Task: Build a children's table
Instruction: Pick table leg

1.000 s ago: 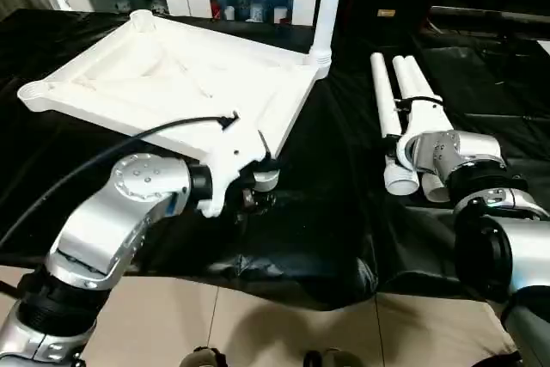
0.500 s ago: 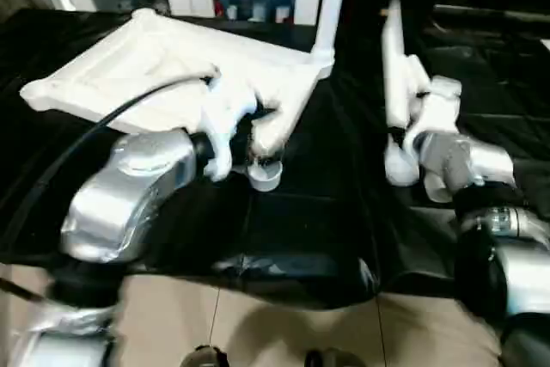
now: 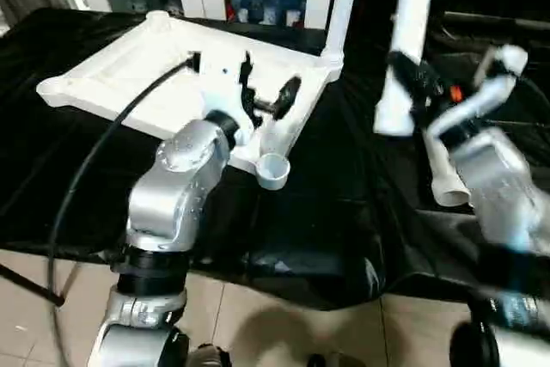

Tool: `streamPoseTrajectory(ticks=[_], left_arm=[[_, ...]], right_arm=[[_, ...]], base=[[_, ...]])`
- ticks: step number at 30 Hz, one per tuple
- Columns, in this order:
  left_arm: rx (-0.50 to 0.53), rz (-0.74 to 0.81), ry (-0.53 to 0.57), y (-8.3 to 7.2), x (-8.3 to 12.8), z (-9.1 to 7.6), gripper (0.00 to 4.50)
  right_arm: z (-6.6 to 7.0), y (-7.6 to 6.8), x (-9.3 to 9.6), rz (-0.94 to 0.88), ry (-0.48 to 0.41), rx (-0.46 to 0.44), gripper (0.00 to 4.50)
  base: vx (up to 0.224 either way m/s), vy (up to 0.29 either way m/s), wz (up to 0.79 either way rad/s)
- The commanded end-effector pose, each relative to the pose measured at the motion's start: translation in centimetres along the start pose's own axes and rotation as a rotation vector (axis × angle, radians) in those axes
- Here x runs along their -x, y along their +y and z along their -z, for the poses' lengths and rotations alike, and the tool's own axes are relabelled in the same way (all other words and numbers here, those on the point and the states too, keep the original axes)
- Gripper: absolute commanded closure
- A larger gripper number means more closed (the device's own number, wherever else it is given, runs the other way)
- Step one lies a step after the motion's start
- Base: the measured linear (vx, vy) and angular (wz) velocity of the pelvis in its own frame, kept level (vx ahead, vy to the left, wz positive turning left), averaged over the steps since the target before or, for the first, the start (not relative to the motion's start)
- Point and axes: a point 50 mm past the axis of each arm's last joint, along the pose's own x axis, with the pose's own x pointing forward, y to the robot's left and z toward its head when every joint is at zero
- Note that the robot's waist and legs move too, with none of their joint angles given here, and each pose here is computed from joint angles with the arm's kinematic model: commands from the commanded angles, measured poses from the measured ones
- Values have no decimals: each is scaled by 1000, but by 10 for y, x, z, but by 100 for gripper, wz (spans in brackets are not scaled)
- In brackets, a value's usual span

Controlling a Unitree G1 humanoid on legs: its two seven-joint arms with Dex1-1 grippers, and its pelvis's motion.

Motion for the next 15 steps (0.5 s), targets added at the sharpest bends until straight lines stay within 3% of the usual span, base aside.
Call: streamPoseTrajectory(ticks=[1, 7, 11, 15], left_arm=[[112, 92, -29, -8, -4, -11, 0], [318, 224, -50, -23, -14, -24, 0], [387, 254, -62, -25, -23, -29, 0], [384, 242, -13, -22, -30, -26, 0]], right_arm=[[-6, 13, -1, -104, -16, -12, 268], [12, 30, 0, -252, 54, -44, 268], [19, 34, -1, -286, 89, -57, 268], [23, 37, 0, -316, 108, -72, 268]], base=[[0, 0, 0], [0, 0, 0], [0, 0, 0], [0, 0, 0]])
